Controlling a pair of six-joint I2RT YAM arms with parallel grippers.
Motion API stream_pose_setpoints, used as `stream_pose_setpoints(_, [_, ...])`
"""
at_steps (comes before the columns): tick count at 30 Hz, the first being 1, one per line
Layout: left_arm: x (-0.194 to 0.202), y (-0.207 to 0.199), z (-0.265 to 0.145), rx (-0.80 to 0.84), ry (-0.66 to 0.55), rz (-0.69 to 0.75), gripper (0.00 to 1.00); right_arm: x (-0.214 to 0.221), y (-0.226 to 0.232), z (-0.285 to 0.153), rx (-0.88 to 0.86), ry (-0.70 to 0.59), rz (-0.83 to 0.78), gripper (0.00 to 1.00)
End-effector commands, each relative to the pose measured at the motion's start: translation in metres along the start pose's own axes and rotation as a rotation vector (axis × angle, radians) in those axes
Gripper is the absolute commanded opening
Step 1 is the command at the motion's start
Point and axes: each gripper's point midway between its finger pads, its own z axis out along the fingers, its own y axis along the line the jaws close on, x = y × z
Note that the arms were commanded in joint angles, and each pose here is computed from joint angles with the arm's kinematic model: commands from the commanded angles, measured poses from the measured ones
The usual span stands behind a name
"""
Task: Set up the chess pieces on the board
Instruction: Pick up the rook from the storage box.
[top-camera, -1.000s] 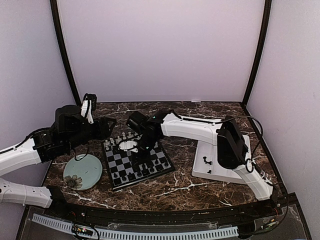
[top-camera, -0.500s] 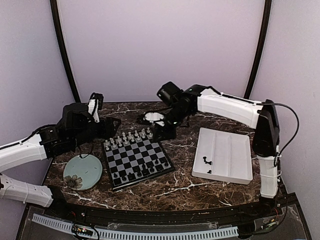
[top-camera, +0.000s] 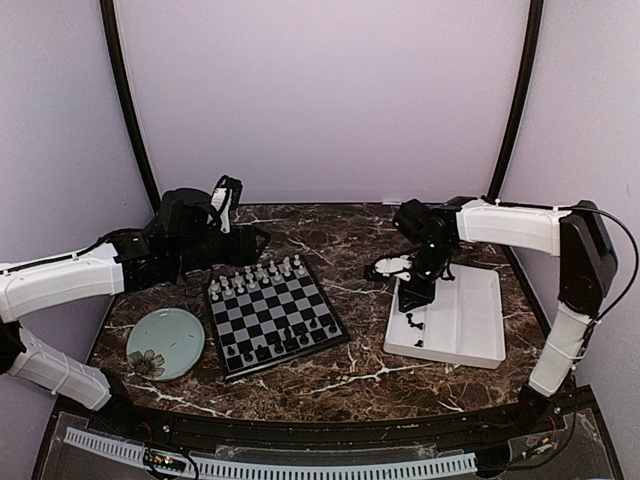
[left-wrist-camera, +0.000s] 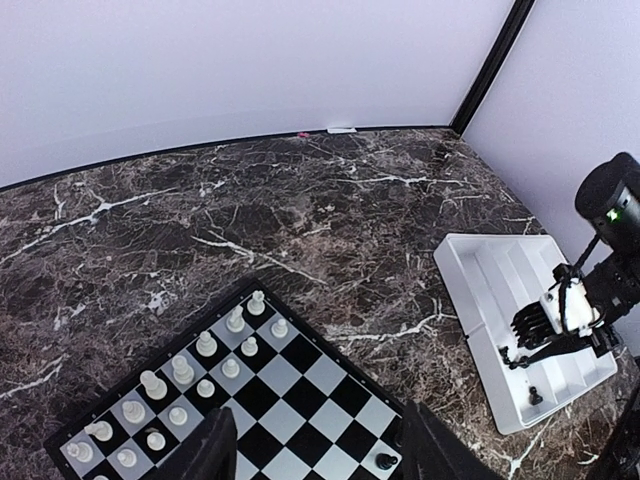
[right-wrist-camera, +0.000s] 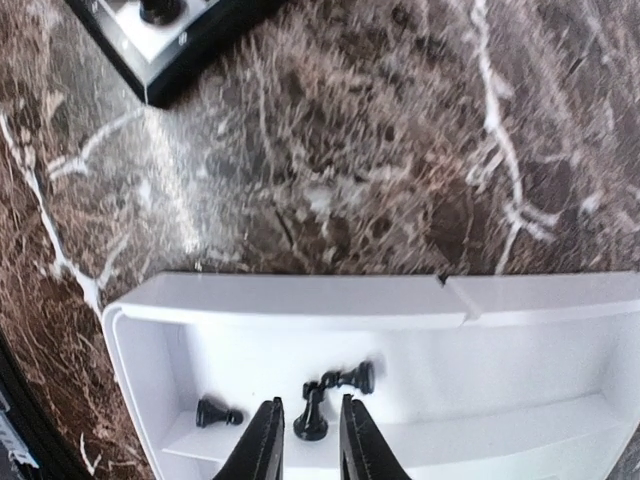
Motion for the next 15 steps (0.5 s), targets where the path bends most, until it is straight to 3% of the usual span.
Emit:
stream_pose_setpoints(1, [-0.019,-0.009,-0.003,0.039,-0.039,0.000,0.58,0.033,0.009,0.014,-0.043,0.157,0.032,0.23])
stream_pose_setpoints(15, [-0.016,-0.004,-0.013,0.031,-0.047,-0.020,0.58,0.057,0.013,0.029,-0.086,0.310,0.061,0.26])
